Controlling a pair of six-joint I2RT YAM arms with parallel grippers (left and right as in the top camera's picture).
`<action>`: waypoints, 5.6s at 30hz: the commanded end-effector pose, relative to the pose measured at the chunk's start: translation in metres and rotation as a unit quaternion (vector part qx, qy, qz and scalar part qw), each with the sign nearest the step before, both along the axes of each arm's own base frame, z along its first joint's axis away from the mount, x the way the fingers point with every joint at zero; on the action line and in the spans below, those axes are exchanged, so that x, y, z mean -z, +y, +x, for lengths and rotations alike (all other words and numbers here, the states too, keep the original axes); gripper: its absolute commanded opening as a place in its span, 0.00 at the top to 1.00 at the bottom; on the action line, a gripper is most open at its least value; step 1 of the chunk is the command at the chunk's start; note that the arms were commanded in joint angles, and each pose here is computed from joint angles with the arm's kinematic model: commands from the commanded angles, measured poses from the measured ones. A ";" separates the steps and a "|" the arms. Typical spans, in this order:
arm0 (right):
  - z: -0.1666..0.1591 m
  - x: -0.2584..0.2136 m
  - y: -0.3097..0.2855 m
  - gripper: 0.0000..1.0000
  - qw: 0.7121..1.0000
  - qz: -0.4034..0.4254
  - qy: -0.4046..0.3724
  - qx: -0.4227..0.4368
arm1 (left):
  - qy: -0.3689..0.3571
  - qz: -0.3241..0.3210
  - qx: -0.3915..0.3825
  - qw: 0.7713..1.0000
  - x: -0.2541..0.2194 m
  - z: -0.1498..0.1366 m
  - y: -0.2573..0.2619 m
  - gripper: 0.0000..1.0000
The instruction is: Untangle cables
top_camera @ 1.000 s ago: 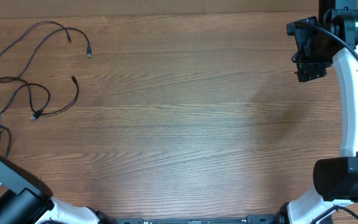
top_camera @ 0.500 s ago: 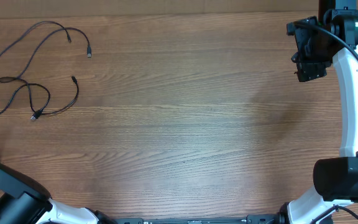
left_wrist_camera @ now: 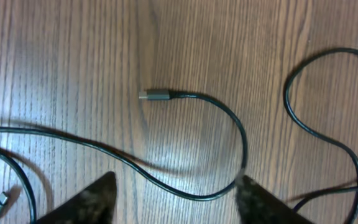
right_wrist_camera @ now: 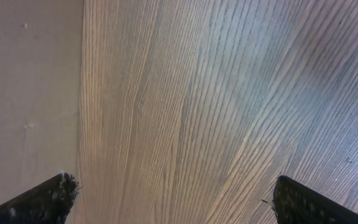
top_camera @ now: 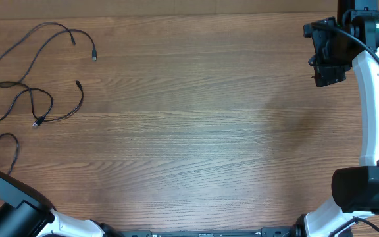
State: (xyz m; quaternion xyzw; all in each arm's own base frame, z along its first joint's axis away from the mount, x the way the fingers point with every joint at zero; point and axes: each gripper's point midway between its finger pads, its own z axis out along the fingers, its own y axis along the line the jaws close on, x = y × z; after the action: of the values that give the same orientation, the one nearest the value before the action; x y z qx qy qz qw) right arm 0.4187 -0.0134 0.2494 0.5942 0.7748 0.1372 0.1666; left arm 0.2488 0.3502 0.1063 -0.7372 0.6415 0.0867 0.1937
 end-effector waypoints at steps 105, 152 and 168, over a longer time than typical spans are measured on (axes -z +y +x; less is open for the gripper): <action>-0.004 -0.012 -0.003 0.00 1.000 -0.007 -0.016 0.002 | -0.093 -0.051 -0.174 0.979 0.049 -0.093 -0.011 0.00; -0.004 -0.012 -0.003 0.00 1.000 -0.007 -0.016 0.002 | 0.094 0.105 0.487 0.862 0.082 0.034 -0.035 0.23; -0.004 -0.012 -0.003 0.00 1.000 -0.007 -0.016 0.002 | 0.126 0.079 0.474 0.868 0.110 0.021 -0.029 0.27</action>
State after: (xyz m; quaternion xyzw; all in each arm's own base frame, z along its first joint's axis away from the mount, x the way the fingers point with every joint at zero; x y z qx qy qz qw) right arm 0.4188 -0.0134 0.2495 0.5943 0.7747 0.1373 0.1668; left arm 0.2756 0.3151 0.0051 -0.3056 0.9235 0.1175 0.1998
